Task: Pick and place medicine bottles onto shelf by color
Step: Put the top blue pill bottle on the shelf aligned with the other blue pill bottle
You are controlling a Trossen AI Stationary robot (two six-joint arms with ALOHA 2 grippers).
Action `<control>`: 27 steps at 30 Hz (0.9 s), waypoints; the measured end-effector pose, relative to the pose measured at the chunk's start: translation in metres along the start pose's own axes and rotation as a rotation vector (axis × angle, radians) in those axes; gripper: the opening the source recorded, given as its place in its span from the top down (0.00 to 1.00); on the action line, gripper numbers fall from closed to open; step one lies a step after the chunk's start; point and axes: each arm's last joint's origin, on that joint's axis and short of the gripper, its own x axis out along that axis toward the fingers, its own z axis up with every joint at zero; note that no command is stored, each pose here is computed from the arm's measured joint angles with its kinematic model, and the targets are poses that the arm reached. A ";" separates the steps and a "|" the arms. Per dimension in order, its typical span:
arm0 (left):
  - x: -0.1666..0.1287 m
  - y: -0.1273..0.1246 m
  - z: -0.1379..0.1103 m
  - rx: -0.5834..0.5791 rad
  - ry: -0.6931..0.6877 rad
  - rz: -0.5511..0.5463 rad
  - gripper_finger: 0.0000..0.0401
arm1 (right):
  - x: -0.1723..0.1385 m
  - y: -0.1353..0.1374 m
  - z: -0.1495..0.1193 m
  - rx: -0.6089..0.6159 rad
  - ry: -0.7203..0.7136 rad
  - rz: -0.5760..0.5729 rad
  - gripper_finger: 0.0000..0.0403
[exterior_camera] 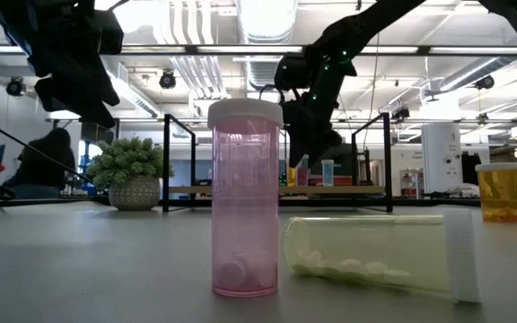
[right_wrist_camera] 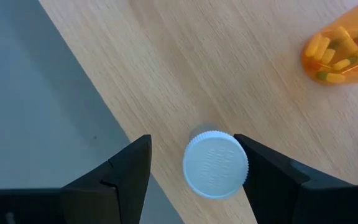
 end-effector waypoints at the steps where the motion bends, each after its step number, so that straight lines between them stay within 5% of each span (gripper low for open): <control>1: 0.000 0.000 0.000 0.000 0.000 0.001 0.42 | 0.000 0.000 0.000 0.000 0.000 0.000 0.47; 27: 0.001 0.001 -0.001 -0.005 0.003 0.003 0.42 | -0.008 0.001 0.002 0.000 0.017 -0.014 0.47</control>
